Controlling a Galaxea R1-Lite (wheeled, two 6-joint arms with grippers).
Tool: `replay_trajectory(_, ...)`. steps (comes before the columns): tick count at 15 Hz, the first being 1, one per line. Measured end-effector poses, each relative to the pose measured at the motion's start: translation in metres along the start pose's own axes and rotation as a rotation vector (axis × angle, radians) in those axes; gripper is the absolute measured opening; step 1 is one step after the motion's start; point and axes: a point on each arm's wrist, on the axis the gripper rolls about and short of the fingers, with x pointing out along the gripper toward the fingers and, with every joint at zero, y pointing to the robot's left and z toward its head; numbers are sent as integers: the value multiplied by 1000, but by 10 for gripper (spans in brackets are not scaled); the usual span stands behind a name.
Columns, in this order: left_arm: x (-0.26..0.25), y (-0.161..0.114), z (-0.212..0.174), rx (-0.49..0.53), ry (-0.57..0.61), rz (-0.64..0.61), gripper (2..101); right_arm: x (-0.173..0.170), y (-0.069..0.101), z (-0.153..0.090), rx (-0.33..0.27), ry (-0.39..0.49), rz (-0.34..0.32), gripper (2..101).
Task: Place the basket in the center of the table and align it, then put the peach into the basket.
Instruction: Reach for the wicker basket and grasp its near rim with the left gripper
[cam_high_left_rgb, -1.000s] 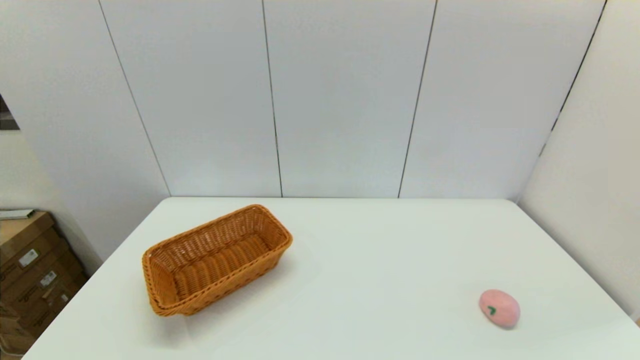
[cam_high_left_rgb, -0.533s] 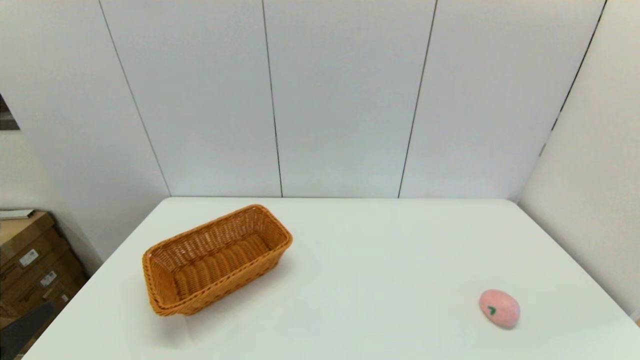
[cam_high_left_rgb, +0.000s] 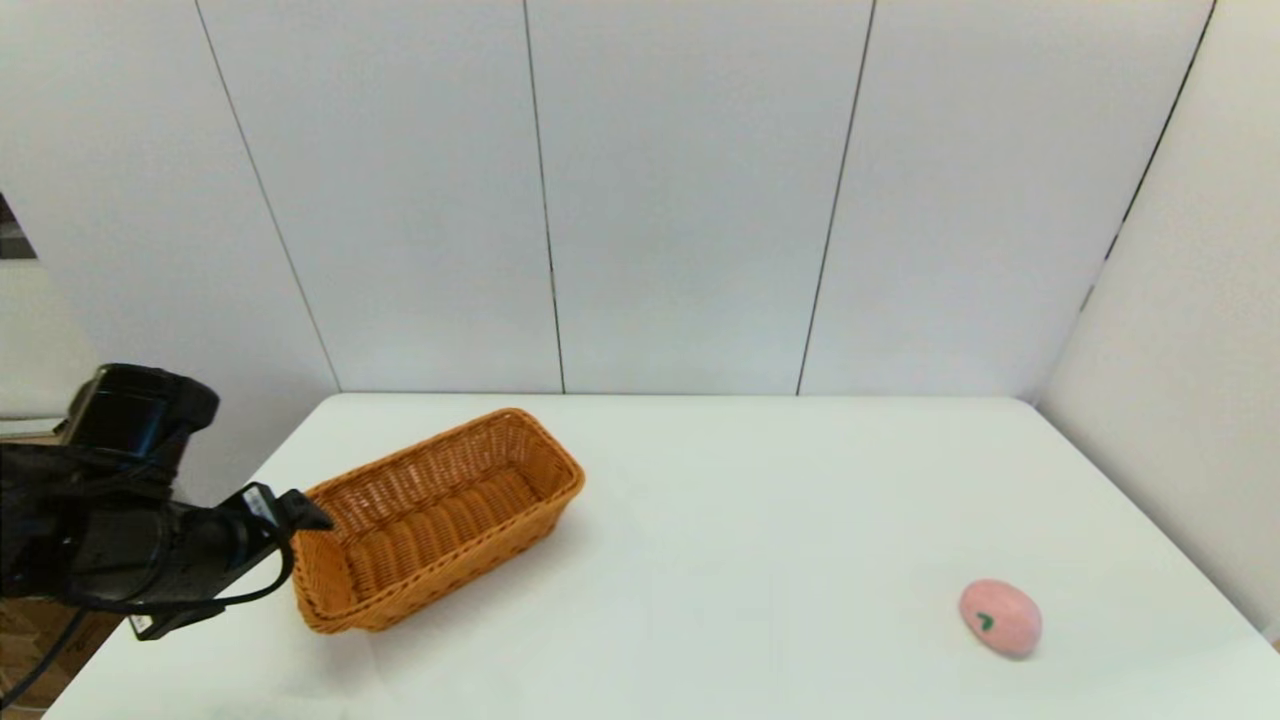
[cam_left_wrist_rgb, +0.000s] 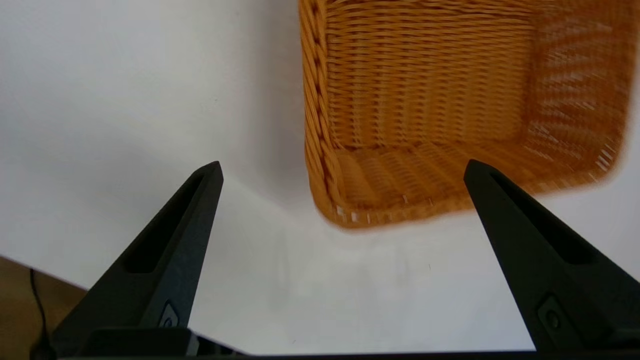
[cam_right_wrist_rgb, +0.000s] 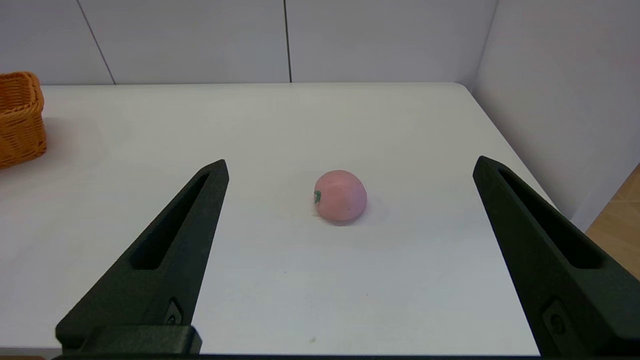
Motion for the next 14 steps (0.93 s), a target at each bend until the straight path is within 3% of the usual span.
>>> replay_trajectory(6,70,2,18,-85,85,132,978,0,0,0,3,0,0,971)
replay_trajectory(11,103,7,23,-108,78,137,978,0,0,0,3,0,0,971)
replay_trajectory(14,112,7,23,-110,75,128,702,0,0,0,3,0,0,971)
